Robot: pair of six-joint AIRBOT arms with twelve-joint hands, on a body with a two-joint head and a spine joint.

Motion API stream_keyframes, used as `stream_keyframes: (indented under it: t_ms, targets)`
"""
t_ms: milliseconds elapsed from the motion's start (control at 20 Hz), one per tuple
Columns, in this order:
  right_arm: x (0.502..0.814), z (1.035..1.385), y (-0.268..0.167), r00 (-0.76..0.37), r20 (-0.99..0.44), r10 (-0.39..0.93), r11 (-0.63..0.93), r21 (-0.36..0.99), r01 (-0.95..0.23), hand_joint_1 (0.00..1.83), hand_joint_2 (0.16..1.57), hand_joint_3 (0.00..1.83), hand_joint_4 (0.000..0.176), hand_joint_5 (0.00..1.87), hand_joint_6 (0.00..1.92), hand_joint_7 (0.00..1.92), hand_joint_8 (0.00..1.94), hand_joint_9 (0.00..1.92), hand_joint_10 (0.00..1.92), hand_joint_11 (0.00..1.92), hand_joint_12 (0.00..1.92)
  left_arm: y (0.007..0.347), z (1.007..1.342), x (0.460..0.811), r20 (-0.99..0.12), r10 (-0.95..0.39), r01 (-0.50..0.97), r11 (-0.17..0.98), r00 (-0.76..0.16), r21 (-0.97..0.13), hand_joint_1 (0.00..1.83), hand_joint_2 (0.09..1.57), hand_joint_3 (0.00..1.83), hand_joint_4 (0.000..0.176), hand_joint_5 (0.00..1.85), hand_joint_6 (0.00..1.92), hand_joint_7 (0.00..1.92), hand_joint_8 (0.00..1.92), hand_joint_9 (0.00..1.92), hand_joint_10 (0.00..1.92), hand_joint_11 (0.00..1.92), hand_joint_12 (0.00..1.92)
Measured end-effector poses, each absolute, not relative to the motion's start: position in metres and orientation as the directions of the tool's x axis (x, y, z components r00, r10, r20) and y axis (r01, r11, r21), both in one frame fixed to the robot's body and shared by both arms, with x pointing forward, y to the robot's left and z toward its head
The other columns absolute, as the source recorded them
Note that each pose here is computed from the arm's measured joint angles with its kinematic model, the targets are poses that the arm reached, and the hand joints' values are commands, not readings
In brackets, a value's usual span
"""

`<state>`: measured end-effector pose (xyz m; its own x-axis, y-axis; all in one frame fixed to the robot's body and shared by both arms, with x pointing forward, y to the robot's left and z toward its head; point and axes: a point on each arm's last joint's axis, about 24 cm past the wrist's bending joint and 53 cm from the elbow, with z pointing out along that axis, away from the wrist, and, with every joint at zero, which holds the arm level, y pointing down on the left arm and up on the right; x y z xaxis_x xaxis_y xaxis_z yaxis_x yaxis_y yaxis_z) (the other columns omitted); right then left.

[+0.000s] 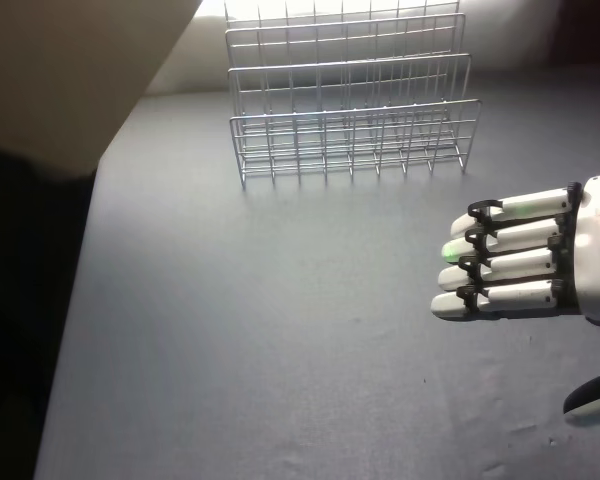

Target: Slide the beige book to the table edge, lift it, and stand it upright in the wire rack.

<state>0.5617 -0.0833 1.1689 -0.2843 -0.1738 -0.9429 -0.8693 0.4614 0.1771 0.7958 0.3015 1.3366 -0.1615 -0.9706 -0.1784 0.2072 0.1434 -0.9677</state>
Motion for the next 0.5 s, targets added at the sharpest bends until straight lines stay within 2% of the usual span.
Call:
stream_keyframes:
  t_ms: [100, 250, 500]
  targets:
    - [0.562, 1.169, -0.083, -0.284, -0.943, -0.173, 0.461, 0.177, -0.869, 0.21, 1.17, 0.00, 0.000, 0.16, 0.00, 0.19, 0.00, 0.17, 0.00, 0.00, 0.44, 0.292, 1.352, 0.800, -0.170, -0.970, 0.258, 0.122, -0.176, -0.958, 1.23, 1.17, 0.00, 0.000, 0.85, 1.03, 0.90, 1.40, 0.93, 1.60, 0.85, 1.76]
    - [0.562, 1.169, -0.083, -0.284, -0.943, -0.174, 0.461, 0.176, -0.870, 0.11, 1.18, 0.00, 0.000, 0.11, 0.00, 0.16, 0.00, 0.12, 0.00, 0.00, 0.25, 0.279, 1.369, 0.799, -0.133, -0.972, 0.331, 0.063, -0.193, -0.942, 1.22, 1.19, 0.01, 0.000, 0.82, 1.08, 0.88, 1.43, 0.92, 1.59, 0.85, 1.74]
    - [0.561, 1.169, -0.083, -0.284, -0.943, -0.174, 0.460, 0.177, -0.870, 0.13, 1.19, 0.00, 0.000, 0.12, 0.00, 0.17, 0.00, 0.14, 0.01, 0.00, 0.29, 0.270, 1.384, 0.802, -0.049, -0.973, 0.407, -0.048, -0.224, -0.912, 1.22, 1.18, 0.00, 0.000, 0.84, 1.06, 0.88, 1.41, 0.91, 1.59, 0.84, 1.75]
